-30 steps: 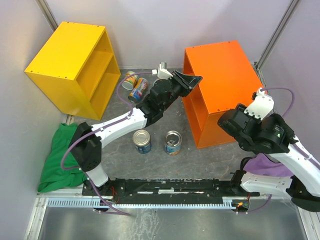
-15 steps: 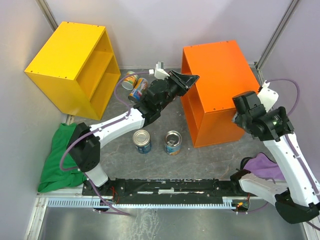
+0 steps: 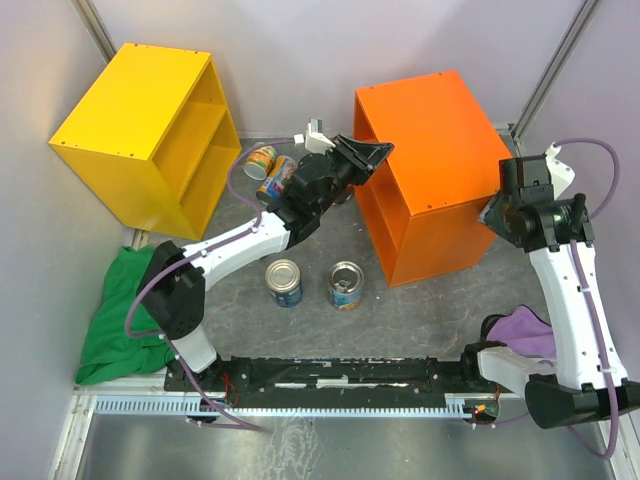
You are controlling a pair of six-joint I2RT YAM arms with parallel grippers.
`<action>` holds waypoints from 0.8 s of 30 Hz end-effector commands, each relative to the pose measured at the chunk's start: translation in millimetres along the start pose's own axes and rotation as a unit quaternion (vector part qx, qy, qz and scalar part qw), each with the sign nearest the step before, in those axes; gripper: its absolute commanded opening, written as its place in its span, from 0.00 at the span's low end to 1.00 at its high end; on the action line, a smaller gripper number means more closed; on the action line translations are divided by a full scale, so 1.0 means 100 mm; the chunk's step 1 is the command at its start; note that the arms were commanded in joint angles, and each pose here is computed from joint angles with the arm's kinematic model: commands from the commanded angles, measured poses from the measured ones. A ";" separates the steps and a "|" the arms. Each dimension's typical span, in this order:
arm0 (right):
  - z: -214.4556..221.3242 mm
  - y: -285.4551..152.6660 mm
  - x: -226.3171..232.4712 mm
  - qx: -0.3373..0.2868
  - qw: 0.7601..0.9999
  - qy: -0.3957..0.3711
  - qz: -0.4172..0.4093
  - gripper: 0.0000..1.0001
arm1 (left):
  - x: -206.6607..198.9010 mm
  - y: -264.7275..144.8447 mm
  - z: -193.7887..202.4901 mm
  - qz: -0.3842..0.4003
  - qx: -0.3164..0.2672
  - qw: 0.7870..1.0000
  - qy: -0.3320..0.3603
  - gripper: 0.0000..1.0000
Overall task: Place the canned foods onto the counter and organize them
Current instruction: Adjust the counter at the center of the board.
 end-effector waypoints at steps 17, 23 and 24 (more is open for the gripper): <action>-0.71 0.61 0.62 -0.013 0.996 0.025 -0.089 0.55 | 0.25 0.03 0.88 -0.034 0.169 0.983 0.069 0.03; -0.80 0.67 0.72 -0.007 0.995 0.010 -0.101 0.55 | 0.17 -0.11 1.11 -0.033 0.190 0.978 0.078 0.03; -0.81 0.66 0.72 -0.008 0.995 0.009 -0.103 0.55 | 0.17 -0.13 1.13 -0.033 0.192 0.978 0.079 0.03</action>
Point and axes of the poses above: each gripper's point midway between its finger pads, its own y axis out along the fingers, its own x axis along the line the jaws close on, z = x × y, the point moved 7 cm from there along -y, back along the fingers
